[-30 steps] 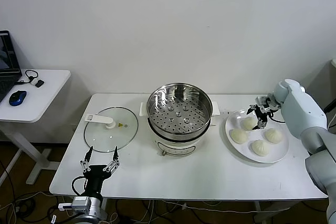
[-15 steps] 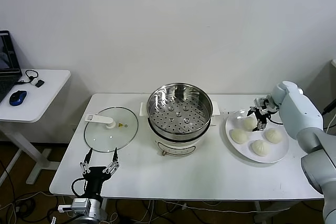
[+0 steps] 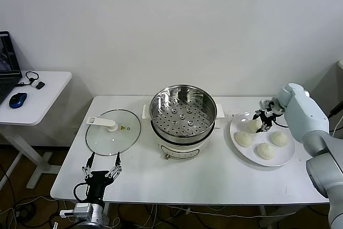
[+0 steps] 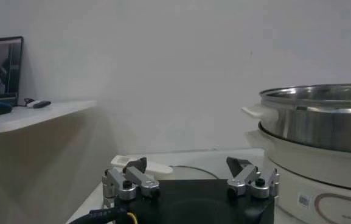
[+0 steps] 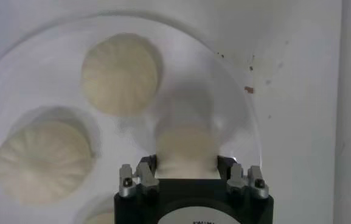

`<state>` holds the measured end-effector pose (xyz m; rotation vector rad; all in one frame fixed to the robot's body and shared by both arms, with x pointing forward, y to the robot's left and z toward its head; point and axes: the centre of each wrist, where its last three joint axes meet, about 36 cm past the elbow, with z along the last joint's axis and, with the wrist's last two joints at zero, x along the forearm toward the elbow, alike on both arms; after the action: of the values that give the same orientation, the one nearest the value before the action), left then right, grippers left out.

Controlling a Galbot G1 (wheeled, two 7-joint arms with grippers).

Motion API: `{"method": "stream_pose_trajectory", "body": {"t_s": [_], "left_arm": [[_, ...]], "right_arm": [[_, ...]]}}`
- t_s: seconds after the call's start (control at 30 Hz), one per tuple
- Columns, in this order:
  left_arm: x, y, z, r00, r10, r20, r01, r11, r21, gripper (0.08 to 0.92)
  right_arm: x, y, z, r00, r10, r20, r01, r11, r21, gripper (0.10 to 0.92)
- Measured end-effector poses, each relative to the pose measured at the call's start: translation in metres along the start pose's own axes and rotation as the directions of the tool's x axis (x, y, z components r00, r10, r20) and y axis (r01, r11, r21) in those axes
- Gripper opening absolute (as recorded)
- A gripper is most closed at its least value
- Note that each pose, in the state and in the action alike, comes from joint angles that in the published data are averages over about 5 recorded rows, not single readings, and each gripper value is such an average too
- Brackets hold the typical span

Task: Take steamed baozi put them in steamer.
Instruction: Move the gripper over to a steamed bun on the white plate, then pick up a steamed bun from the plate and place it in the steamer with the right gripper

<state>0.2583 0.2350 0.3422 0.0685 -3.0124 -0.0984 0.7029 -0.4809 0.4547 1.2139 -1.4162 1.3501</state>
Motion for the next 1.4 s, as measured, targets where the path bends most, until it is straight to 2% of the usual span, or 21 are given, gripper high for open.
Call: {"method": "stream_pose_trajectory", "body": {"t_s": [0.4,0.73,1.17,1.4], "left_arm": [[-0.002,-0.001,0.0,1.0,-0.004,-0.005,0.004,1.0,0.001,0.823],[0.003,-0.001,-0.001,0.9999,-0.012,-0.002,0.012,1.0,-0.002,0.823],[0.007,-0.002,-0.007,0.9997,-0.022,0.01,0.022,1.0,-0.003,0.823],[0.007,-0.003,-0.011,0.9996,-0.021,0.02,0.021,1.0,-0.001,0.823]], "right_arm": [[0.041,-0.013,-0.003,0.999,0.039,0.032,-0.041,0.995,0.094,0.653],[0.108,-0.033,-0.033,0.992,0.106,0.071,-0.12,0.962,0.245,0.653],[0.211,-0.064,-0.141,0.976,0.142,0.166,-0.207,0.844,0.495,0.651],[0.243,-0.074,-0.208,0.976,0.119,0.183,-0.208,0.76,0.616,0.65]]}}
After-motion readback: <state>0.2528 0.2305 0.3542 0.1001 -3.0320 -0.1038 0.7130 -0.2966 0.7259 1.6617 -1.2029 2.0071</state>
